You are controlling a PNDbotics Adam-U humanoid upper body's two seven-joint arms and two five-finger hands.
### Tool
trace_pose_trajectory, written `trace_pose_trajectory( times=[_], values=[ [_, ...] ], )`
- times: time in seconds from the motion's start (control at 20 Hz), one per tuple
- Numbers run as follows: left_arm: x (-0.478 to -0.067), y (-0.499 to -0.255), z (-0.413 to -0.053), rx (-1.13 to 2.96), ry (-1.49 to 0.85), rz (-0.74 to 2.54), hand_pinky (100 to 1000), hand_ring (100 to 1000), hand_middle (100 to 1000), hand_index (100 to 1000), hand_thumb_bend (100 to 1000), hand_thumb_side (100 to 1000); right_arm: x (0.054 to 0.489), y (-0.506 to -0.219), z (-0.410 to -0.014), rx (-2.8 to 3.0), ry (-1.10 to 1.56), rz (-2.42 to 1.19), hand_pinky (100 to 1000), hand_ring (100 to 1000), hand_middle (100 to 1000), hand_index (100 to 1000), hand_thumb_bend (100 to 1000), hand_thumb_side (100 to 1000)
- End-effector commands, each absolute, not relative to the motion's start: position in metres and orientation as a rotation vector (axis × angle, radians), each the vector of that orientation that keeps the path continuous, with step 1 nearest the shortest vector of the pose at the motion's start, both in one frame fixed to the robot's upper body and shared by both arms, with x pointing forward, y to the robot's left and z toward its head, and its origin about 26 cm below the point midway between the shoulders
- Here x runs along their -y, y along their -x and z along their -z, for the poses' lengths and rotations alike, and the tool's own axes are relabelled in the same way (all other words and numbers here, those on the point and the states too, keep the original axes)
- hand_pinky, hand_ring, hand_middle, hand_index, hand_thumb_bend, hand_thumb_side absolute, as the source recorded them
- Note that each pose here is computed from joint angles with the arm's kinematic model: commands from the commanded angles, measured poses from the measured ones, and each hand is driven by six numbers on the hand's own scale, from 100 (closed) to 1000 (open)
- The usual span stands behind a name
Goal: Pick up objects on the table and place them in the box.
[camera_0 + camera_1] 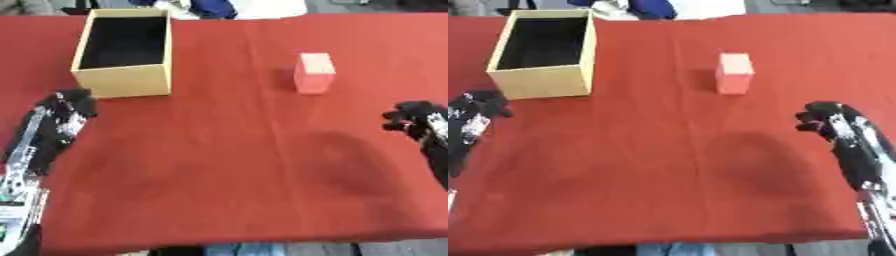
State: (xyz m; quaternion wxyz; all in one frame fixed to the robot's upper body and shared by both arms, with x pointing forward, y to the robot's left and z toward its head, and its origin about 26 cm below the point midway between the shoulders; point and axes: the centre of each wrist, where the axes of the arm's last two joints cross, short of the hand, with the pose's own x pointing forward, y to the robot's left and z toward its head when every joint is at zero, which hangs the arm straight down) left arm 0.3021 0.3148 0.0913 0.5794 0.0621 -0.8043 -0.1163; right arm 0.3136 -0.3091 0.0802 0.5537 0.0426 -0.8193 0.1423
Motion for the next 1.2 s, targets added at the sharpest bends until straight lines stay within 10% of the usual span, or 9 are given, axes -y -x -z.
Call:
trace_pose_trajectory(
  times=[0.05,0.5,0.8,1.2],
  values=[
    [-0.317,-0.302,-0.100,1.903,-0.161,0.283,1000,606,599,735,492,546,0.312,-0.313,-0.091,1.965,-0.088,-0.380,707,757,557,720,100,657],
    [-0.317,-0.301,-0.099,1.900,-0.161,0.284,1000,606,599,735,490,547,0.317,-0.315,-0.106,2.014,-0.101,-0.564,799,894,709,816,100,518],
    [-0.318,-0.301,-0.098,1.897,-0.162,0.286,1000,606,599,735,489,548,0.327,-0.319,-0.136,2.061,-0.036,-0.848,846,974,788,875,100,100],
    [-0.320,-0.300,-0.097,1.888,-0.171,0.291,1000,606,599,735,489,546,0.334,-0.325,-0.193,2.058,0.106,-1.351,863,996,845,927,220,100]
  ],
)
